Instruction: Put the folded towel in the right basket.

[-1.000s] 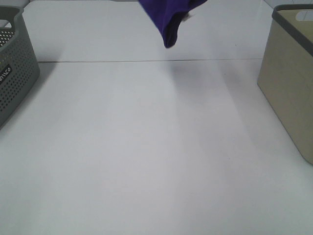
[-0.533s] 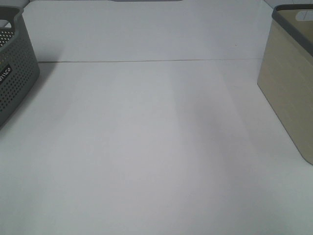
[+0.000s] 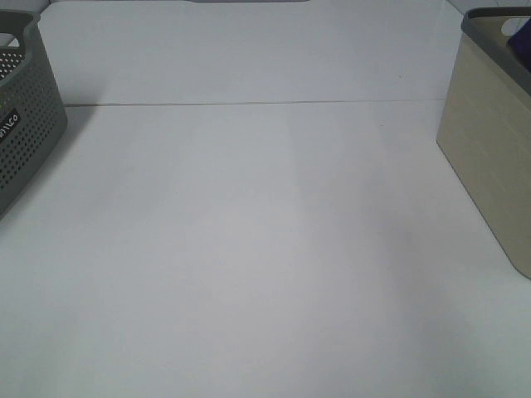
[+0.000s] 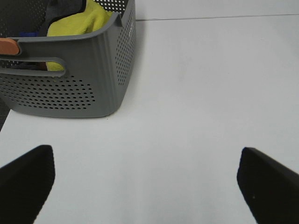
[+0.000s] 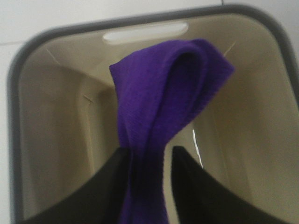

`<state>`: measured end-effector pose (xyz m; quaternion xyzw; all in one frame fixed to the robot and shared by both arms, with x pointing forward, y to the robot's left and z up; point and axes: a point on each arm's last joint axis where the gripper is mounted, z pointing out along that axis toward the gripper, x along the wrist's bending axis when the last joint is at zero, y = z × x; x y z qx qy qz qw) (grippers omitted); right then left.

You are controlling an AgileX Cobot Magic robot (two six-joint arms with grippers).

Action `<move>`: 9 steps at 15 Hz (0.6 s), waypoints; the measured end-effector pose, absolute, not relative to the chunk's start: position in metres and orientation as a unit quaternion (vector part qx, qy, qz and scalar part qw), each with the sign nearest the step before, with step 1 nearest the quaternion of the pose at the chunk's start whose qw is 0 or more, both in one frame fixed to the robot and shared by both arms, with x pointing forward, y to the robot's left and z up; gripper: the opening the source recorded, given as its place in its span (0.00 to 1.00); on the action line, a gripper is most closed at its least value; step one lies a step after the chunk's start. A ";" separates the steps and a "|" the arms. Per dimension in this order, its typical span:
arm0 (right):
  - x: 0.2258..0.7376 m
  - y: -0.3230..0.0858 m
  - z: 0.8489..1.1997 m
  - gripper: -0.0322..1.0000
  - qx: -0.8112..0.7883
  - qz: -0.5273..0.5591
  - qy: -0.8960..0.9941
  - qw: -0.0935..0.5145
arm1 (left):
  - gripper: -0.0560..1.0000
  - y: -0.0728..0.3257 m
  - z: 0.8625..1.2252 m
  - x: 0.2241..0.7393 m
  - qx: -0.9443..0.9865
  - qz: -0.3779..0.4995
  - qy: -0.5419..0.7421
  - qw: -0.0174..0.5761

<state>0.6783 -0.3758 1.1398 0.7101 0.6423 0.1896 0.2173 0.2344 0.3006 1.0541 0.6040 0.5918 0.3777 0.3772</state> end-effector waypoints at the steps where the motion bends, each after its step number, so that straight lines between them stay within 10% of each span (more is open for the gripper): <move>1: 0.689 -0.381 1.104 0.78 0.724 0.152 0.645 0.190 | 0.99 0.301 1.054 0.234 0.604 0.378 0.592 0.377; 9: 0.695 -0.379 1.090 0.96 0.731 0.155 0.643 0.166 | 0.99 0.301 1.054 0.234 0.604 0.378 0.592 0.377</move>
